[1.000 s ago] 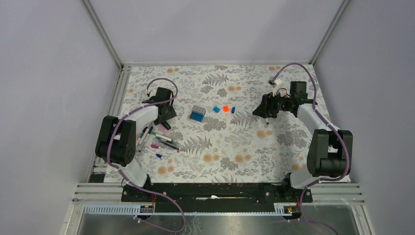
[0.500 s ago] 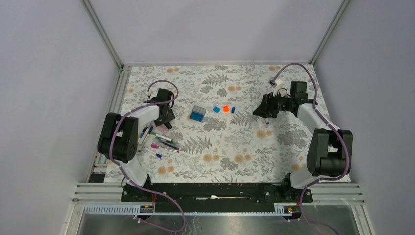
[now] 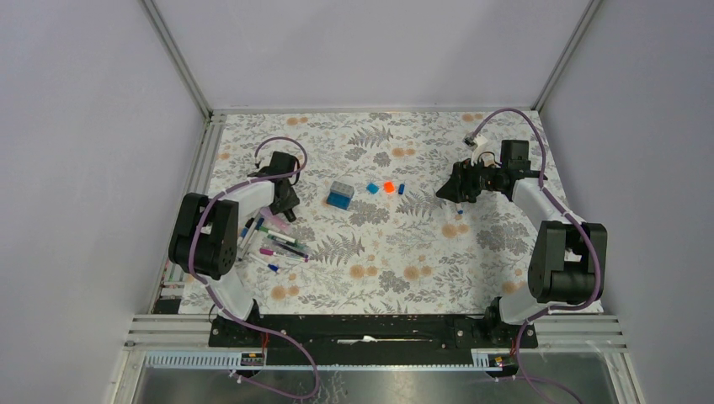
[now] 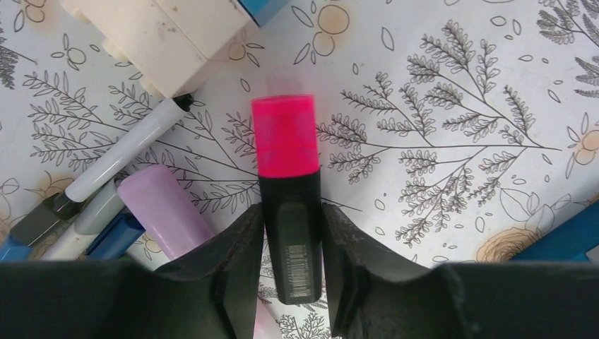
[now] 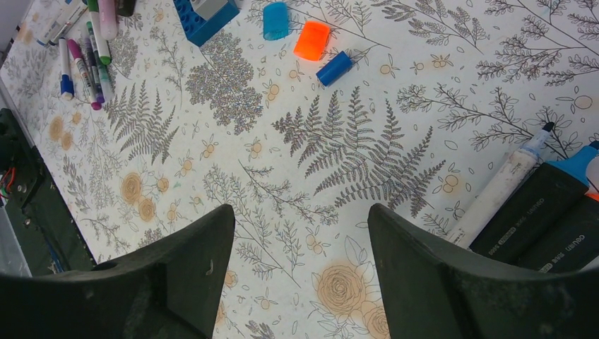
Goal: Open the pen caps
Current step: Pick up the pen from the center of the board.
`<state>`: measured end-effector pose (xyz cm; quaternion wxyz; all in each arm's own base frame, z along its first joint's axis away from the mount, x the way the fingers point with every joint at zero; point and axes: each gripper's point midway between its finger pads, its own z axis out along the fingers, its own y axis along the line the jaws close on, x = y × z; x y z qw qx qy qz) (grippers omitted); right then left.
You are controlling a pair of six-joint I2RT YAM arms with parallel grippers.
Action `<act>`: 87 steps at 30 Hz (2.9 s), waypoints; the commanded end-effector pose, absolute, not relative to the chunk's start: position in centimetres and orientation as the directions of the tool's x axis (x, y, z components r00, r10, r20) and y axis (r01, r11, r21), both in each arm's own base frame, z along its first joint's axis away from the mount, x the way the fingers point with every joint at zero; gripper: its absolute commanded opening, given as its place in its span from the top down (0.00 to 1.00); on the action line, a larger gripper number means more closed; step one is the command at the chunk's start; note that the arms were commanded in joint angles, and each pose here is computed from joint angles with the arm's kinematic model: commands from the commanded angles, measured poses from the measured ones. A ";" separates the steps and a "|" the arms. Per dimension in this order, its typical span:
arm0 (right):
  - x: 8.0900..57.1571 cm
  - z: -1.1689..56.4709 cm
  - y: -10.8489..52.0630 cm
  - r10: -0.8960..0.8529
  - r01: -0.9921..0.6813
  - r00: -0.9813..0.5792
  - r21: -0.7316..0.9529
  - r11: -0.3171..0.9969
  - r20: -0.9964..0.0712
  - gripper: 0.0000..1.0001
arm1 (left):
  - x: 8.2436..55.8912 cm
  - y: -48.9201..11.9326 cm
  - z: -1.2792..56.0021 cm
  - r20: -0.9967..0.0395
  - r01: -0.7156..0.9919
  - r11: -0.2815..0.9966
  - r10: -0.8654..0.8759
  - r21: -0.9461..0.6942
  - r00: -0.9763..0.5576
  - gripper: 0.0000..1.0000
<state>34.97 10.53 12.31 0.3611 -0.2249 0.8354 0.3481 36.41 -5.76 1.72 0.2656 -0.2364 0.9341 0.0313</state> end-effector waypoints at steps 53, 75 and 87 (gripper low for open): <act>29.9 16.4 22.0 0.008 -0.722 -0.648 0.617 0.312 -0.762 0.21 | 34.1 -35.9 20.6 -0.602 0.273 0.577 -0.515 -0.770 -0.610 1.00; 31.2 16.1 23.3 0.111 -0.615 -0.709 0.688 0.385 -0.697 0.53 | 32.4 -40.4 20.9 -0.614 0.293 0.583 -0.487 -0.758 -0.621 1.00; 31.6 15.7 23.4 0.104 -0.590 -0.729 0.698 0.405 -0.677 1.00 | 31.5 -41.1 22.2 -0.605 0.324 0.539 -0.498 -0.777 -0.622 0.96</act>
